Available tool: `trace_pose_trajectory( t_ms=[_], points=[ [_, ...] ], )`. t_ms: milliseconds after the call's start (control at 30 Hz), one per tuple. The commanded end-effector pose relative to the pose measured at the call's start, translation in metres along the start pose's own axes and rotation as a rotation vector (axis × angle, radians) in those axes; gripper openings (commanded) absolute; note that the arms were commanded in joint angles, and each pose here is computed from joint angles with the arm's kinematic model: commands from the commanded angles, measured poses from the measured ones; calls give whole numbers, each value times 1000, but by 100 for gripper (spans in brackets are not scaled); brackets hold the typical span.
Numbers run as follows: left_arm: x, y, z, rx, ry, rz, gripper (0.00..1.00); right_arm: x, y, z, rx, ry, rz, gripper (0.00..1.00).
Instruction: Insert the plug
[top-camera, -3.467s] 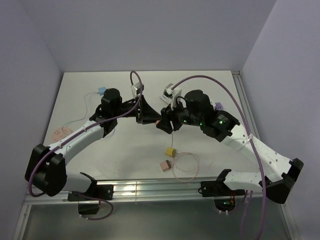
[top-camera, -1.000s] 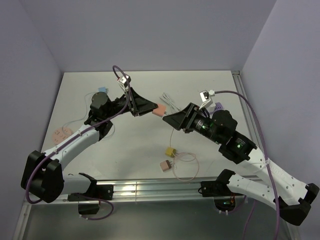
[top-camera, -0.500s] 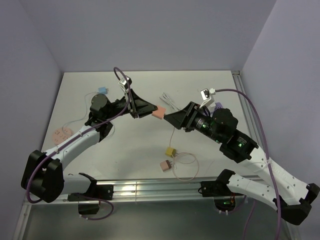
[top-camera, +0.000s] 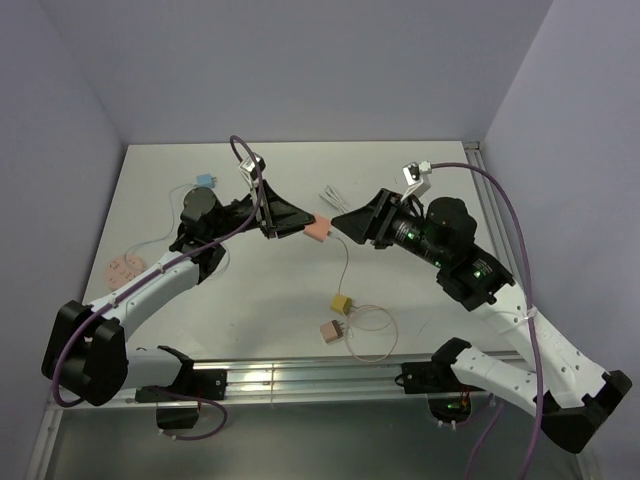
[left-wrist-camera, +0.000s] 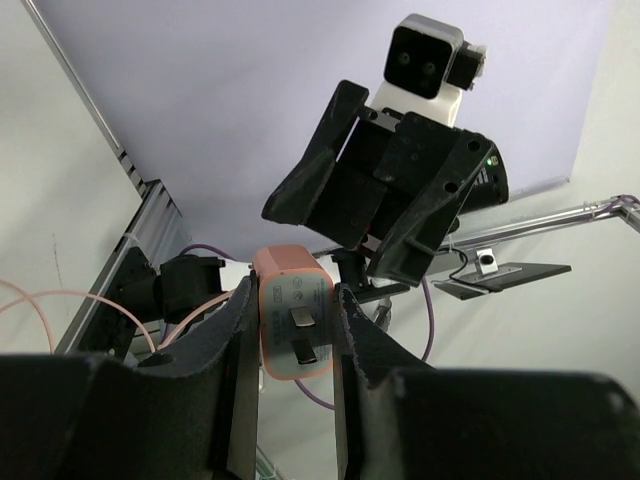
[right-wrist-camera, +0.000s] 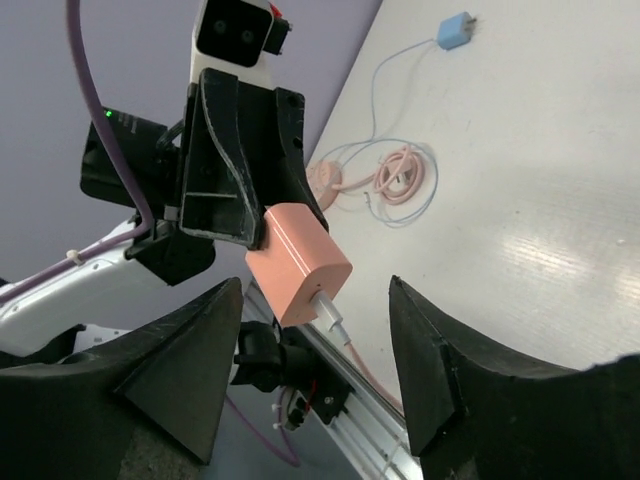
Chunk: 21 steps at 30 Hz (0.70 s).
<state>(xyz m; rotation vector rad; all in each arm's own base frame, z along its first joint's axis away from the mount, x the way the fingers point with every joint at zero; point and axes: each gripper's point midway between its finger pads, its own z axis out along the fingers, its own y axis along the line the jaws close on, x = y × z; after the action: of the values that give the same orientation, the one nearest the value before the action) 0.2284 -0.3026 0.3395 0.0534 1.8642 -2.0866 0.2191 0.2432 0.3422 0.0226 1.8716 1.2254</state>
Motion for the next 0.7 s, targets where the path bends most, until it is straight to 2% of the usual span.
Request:
trace_pose_trajectory(
  t_ms=[0, 67, 200, 433, 667],
  points=[
    [3, -28, -4, 70, 13, 97, 0, -2, 28, -2, -175, 62, -14, 72],
    [3, -31, -4, 83, 14, 97, 0, 5, 34, 1, -240, 108, 12, 80],
    [3, -33, -3, 98, 15, 92, 0, 14, 31, 4, -256, 137, 48, 80],
    [4, -34, -4, 116, 16, 82, 0, 24, 36, 11, -342, 189, 122, 72],
    [4, -32, -5, 117, 16, 79, 0, 18, 42, 8, -401, 139, 160, 63]
  ],
)
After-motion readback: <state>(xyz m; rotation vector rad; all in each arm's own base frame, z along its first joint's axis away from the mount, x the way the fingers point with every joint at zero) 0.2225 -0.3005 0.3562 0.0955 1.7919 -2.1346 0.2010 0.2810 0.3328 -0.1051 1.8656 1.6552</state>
